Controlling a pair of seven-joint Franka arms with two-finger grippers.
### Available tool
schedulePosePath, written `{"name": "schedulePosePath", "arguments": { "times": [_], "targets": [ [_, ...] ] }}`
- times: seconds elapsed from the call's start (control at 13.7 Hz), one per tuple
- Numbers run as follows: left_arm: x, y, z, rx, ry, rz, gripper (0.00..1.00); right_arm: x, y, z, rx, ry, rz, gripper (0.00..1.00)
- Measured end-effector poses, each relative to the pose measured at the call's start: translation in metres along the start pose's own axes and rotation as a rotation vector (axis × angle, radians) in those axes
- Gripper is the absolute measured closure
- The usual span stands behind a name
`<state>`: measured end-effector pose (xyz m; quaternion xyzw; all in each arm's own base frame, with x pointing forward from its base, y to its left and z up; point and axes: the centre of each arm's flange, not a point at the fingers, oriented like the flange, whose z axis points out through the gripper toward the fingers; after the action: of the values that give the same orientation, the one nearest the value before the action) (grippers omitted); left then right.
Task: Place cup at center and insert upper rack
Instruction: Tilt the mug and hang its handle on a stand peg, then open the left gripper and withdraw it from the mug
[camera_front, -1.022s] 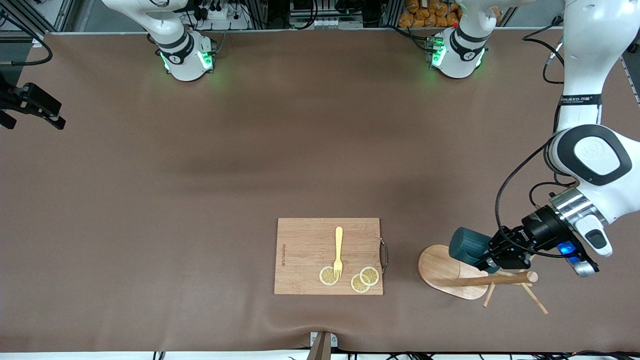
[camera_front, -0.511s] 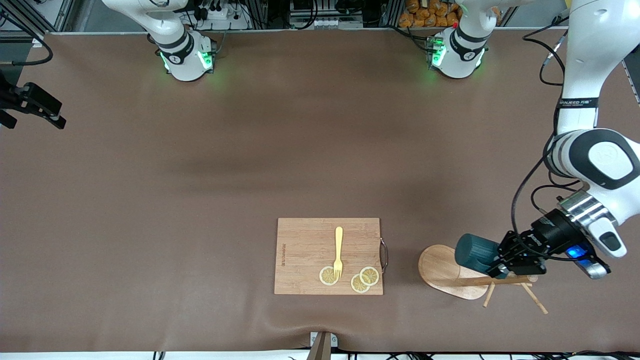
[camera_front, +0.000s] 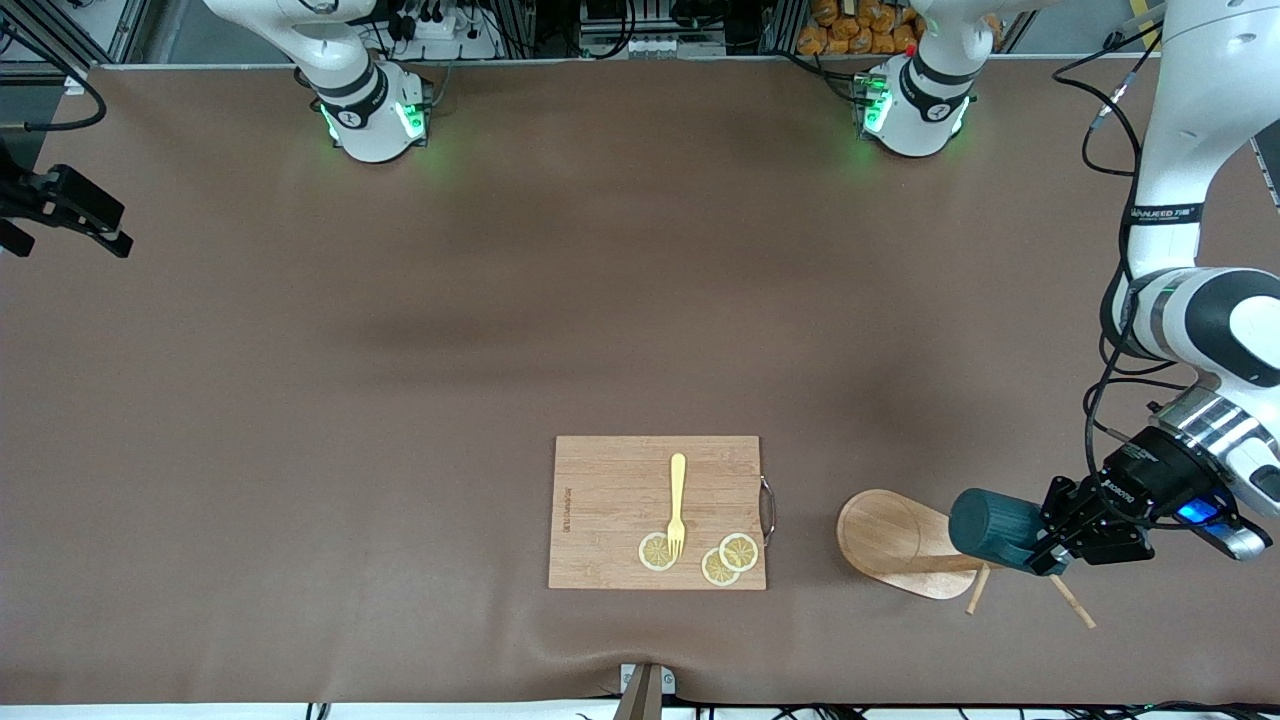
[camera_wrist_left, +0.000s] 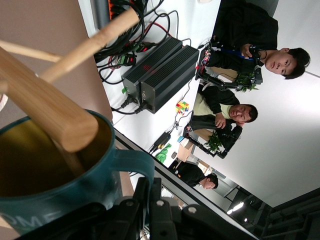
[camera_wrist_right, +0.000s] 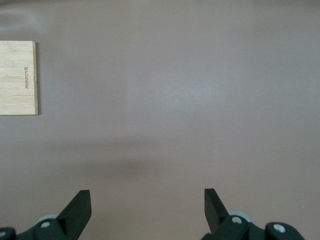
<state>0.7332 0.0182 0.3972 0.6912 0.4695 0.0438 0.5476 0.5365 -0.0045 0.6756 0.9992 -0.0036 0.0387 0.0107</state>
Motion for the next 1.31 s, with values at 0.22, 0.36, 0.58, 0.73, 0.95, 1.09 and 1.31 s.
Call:
{"name": "schedulePosePath", "arguments": {
  "times": [0.22,0.36,0.58,0.73,0.95,1.09,1.31],
  "targets": [
    [0.0041,-0.0058,0.0033,0.004,-0.001,-0.005,0.95,0.0000,0.0000,0.0000,0.000,0.000,0.000,0.00],
    [0.0042,-0.0063,0.0040,0.005,-0.001,-0.001,0.95,0.0000,0.0000,0.0000,0.000,0.000,0.000,0.00],
    [0.0046,-0.0070,0.0046,0.005,-0.002,0.011,0.95,-0.0003,0.0000,0.0002,0.000,-0.003,0.000,0.00],
    [0.0045,-0.0071,0.0049,0.005,-0.003,0.011,0.95,-0.0004,0.0000,0.0003,0.000,-0.003,0.000,0.00],
    [0.0050,-0.0082,0.0057,0.005,-0.003,0.009,0.79,-0.0005,-0.0003,0.0004,0.000,-0.005,-0.001,0.00],
    [0.0046,-0.0087,0.0067,0.006,-0.005,0.010,0.55,-0.0006,-0.0014,0.0004,0.000,-0.005,-0.003,0.00],
    [0.0036,-0.0085,0.0077,0.007,-0.006,0.014,0.25,-0.0006,-0.0013,0.0005,0.000,-0.006,-0.002,0.00]
  ]
}}
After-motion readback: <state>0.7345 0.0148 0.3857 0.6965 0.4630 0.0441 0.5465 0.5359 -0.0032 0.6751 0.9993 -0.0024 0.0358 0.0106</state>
